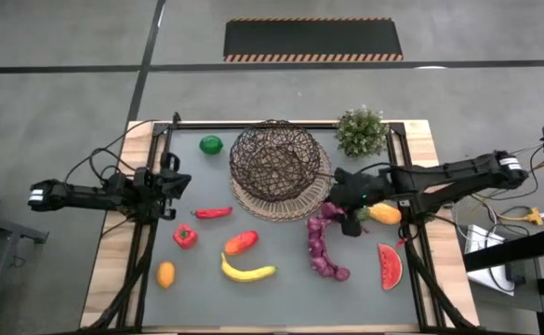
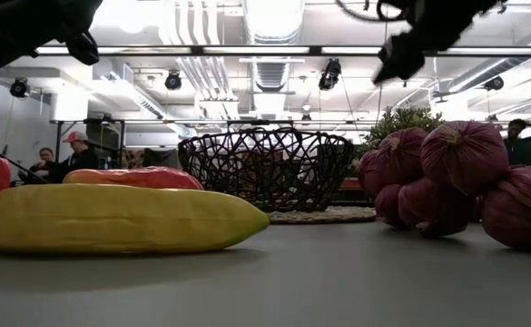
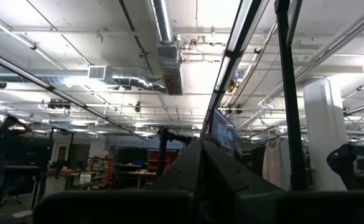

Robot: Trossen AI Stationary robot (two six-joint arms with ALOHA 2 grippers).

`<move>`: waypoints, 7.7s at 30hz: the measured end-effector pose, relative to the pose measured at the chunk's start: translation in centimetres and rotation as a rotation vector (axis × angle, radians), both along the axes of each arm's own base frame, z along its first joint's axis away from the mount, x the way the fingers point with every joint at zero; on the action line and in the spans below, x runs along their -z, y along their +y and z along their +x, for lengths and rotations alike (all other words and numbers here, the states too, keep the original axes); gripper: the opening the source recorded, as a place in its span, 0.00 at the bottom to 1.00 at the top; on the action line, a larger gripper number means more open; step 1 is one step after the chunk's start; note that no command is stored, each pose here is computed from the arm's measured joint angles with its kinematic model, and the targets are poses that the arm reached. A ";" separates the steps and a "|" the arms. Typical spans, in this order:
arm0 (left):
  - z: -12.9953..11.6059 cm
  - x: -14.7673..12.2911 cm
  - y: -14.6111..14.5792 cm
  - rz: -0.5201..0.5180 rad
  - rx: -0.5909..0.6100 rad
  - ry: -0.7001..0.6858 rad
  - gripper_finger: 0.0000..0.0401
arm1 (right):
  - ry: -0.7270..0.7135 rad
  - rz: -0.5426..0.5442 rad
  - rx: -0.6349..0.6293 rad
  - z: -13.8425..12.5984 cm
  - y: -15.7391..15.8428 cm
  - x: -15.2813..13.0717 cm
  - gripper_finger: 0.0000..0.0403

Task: Build produce basket
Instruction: Put the purple garlic into the basket, then put the green lime into the basket

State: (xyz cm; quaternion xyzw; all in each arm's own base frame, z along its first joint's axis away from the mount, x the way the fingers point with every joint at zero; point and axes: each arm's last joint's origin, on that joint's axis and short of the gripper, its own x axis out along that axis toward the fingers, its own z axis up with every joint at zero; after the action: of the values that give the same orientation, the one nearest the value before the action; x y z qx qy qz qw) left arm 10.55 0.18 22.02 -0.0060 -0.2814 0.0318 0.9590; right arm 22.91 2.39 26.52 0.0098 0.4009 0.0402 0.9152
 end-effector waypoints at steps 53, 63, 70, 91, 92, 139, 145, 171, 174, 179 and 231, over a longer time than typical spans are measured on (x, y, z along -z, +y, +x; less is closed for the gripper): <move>-0.1 0.0 0.0 0.024 -0.021 -0.003 0.00 | 0.459 -0.219 -0.185 4.1 3.6 3.9 0.05; 0.0 0.0 0.0 0.024 -0.021 -0.002 0.00 | 0.108 -0.422 -0.070 3.9 3.3 -5.2 0.05; -0.1 0.0 0.0 0.025 -0.021 -0.002 0.00 | -0.040 -0.840 0.048 6.2 1.9 -9.1 0.04; -0.1 0.0 0.1 0.003 -0.060 -0.003 0.00 | 0.117 -0.670 0.221 14.1 -15.4 -1.6 0.04; -0.1 0.0 0.1 0.002 -0.061 -0.003 0.00 | 0.136 -0.667 0.227 14.3 -15.9 -1.0 0.04; 1.2 -0.2 0.7 -0.169 -0.170 0.060 0.00 | -0.112 -0.295 0.214 5.8 -7.8 -7.9 0.33; 2.2 -0.9 0.7 -0.250 -0.124 0.064 0.00 | -0.282 -0.287 0.060 2.7 -3.0 -5.8 0.27; 8.4 -8.4 2.1 -0.129 -0.317 0.750 0.00 | -0.868 -0.294 -0.092 -6.6 -0.9 4.4 0.11; 8.1 -9.4 3.2 -0.143 -0.380 0.917 0.00 | -0.890 -0.287 -0.081 -7.2 -1.0 4.5 0.11; 7.7 -10.1 5.8 -0.192 -0.503 1.191 0.00 | -0.909 -0.287 -0.074 -7.8 -1.1 4.6 0.11; 8.4 2.3 22.2 -0.039 -0.408 1.986 0.48 | -0.839 -0.231 -0.060 -7.8 -1.1 5.7 0.11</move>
State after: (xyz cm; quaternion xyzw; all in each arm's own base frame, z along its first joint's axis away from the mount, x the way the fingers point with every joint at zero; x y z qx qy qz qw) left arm 18.94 22.36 19.77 0.0558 0.6482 0.1901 0.7352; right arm 15.10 1.33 20.84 -0.1215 -0.0035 0.0222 0.9923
